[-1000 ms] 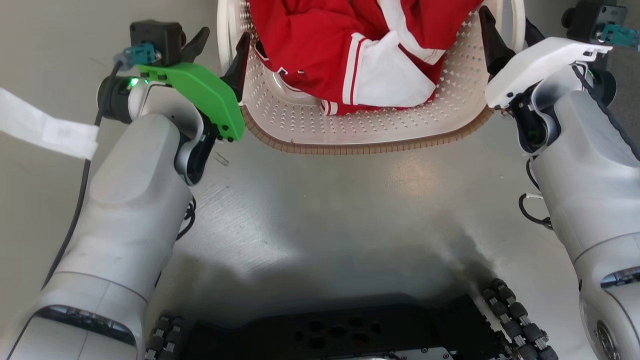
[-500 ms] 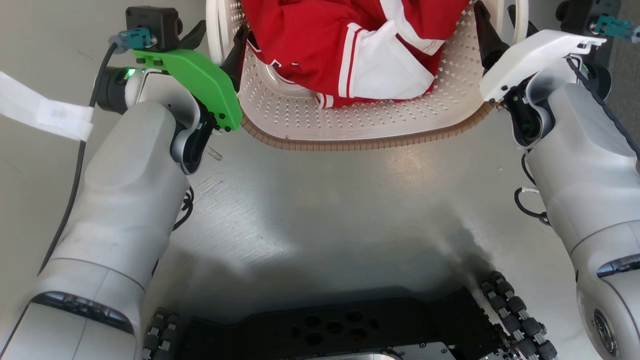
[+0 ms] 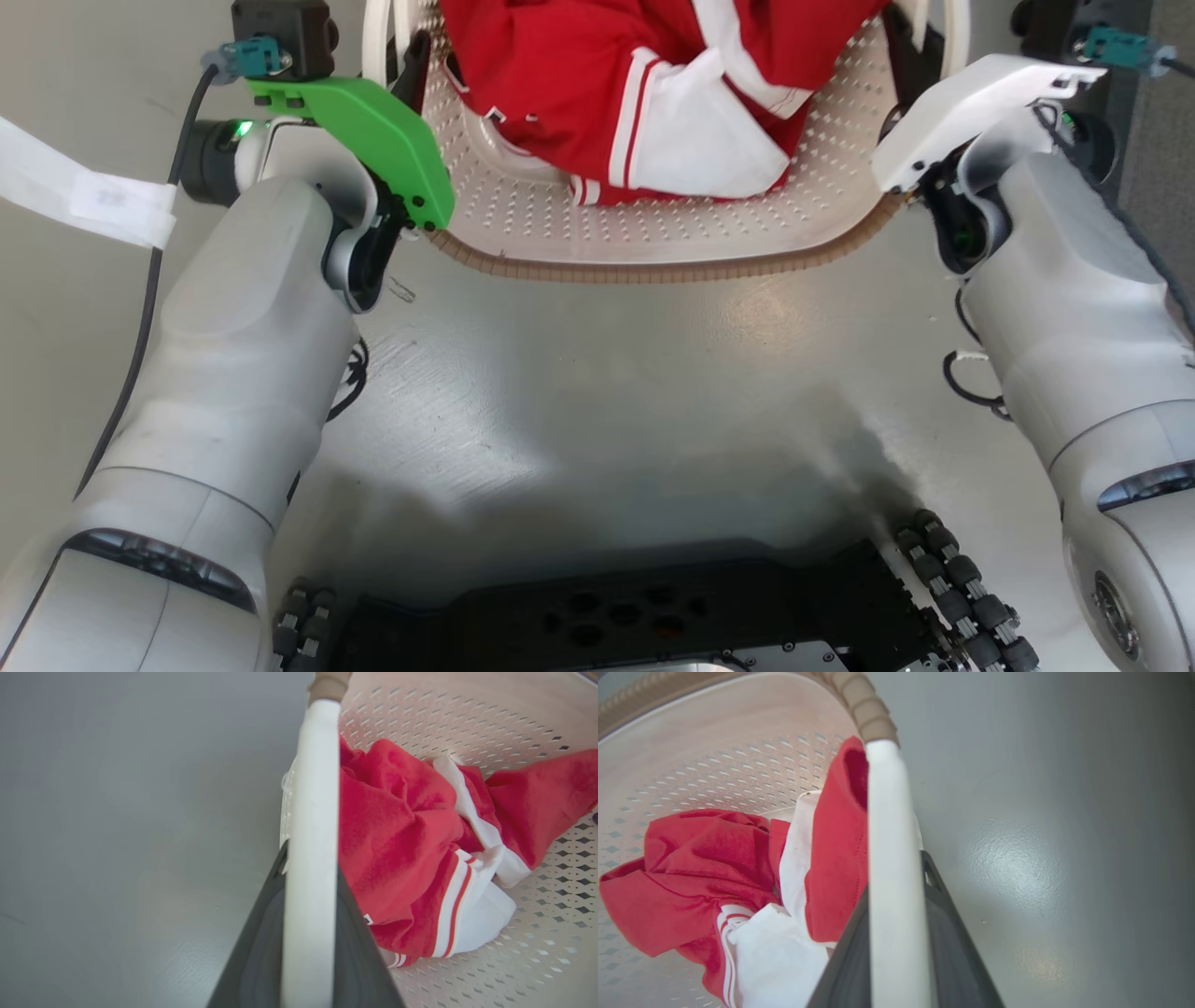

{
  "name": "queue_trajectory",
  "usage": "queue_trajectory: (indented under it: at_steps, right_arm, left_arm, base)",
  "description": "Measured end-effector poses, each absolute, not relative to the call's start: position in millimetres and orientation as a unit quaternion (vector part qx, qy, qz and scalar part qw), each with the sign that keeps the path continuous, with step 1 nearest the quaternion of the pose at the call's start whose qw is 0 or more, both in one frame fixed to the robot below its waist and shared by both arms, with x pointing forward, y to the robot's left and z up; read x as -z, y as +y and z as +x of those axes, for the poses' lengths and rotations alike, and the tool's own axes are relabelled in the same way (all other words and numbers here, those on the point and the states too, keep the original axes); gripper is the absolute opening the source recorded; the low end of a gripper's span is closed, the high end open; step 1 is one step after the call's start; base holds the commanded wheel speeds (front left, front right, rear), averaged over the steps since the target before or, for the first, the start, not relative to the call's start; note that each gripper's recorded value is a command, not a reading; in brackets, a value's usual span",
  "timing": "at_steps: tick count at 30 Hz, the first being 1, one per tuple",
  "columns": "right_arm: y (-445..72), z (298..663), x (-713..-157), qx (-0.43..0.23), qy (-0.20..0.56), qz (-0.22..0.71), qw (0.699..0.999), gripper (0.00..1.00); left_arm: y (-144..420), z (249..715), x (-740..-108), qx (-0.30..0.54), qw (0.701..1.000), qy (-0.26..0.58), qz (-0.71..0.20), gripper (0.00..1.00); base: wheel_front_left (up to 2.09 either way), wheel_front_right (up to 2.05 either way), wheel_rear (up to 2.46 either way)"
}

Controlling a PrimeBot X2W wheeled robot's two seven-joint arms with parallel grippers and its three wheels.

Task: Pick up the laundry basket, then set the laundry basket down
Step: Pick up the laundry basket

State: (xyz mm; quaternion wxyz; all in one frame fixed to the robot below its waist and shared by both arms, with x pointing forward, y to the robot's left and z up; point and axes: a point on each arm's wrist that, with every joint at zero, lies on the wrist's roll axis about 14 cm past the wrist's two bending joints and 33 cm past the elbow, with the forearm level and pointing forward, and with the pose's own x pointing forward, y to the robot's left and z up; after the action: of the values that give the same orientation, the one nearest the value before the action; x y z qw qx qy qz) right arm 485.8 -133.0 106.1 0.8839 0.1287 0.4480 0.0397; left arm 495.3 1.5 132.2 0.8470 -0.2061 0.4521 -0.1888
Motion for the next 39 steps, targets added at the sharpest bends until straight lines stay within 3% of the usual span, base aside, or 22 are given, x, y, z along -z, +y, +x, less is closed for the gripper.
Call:
queue_trajectory:
  at_steps: [18, 39]
  right_arm:
    - [-120, 497, -153, -0.068, 0.422, 0.114, 0.897, 0.00]
    - [-106, 473, -225, -0.095, 0.445, 0.105, 0.884, 0.00]
  left_arm:
    - [11, 493, -169, 0.188, 0.855, 0.447, -0.183, 0.00]
    - [24, 466, -239, 0.177, 0.852, 0.460, -0.177, 0.00]
  base:
    - [0.00, 0.00, 0.00]
    - [0.00, 0.00, 0.00]
